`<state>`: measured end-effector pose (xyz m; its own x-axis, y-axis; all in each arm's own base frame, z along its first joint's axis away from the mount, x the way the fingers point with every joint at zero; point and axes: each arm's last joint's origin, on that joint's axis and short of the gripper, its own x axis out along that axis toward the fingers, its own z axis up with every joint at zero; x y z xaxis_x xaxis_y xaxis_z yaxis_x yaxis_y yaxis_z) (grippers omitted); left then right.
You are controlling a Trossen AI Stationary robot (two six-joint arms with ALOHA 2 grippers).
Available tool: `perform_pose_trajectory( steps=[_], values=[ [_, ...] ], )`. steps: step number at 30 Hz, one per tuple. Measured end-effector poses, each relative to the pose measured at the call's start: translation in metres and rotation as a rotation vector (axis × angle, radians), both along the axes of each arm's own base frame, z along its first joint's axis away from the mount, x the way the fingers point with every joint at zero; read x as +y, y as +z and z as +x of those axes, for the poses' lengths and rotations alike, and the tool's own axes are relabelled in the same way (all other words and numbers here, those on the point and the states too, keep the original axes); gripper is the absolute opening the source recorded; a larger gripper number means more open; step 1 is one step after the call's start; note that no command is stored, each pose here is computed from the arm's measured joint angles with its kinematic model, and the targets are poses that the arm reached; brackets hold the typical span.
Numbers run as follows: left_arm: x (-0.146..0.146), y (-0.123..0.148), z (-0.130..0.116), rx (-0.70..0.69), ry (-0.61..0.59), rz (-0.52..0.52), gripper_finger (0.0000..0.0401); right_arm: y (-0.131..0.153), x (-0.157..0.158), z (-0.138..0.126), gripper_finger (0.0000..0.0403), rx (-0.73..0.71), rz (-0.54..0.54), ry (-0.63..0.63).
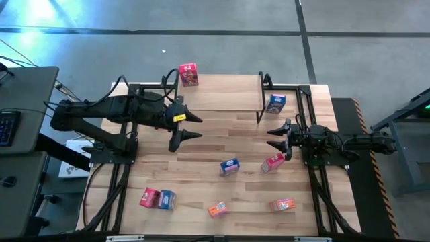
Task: Stack cereal on shelf
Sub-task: Put the middle blue cereal box on the shelf
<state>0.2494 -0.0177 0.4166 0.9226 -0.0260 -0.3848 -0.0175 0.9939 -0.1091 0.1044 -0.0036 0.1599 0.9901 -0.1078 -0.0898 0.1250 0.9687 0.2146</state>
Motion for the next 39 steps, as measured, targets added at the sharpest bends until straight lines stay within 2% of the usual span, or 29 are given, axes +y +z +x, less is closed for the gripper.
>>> perform_pose_trajectory(
  steps=[7, 15, 21, 30, 34, 39],
  values=[
    [-0.013, -0.002, 0.001, 0.011, 0.013, -0.048, 0.0248, 0.000, 0.000, 0.000, 0.0229, 0.000, 0.000, 0.000],
    [-0.034, -0.018, 0.009, 0.102, 0.083, -0.041, 0.0248, 0.000, 0.000, 0.000, 0.0229, -0.001, 0.000, 0.000],
    [-0.047, -0.036, 0.016, 0.209, 0.125, 0.018, 0.0248, 0.000, 0.000, 0.000, 0.0229, -0.002, 0.001, -0.007],
    [-0.059, -0.056, 0.035, 0.271, 0.130, 0.063, 0.0248, 0.000, 0.000, 0.000, 0.0231, -0.006, 0.013, -0.001],
    [-0.061, -0.063, 0.041, 0.291, 0.131, 0.071, 0.0248, 0.000, 0.001, 0.000, 0.0249, -0.005, 0.019, 0.017],
    [-0.063, -0.072, 0.049, 0.312, 0.163, 0.054, 0.0248, 0.000, 0.001, 0.000, 0.0286, 0.003, -0.055, 0.035]
  ],
)
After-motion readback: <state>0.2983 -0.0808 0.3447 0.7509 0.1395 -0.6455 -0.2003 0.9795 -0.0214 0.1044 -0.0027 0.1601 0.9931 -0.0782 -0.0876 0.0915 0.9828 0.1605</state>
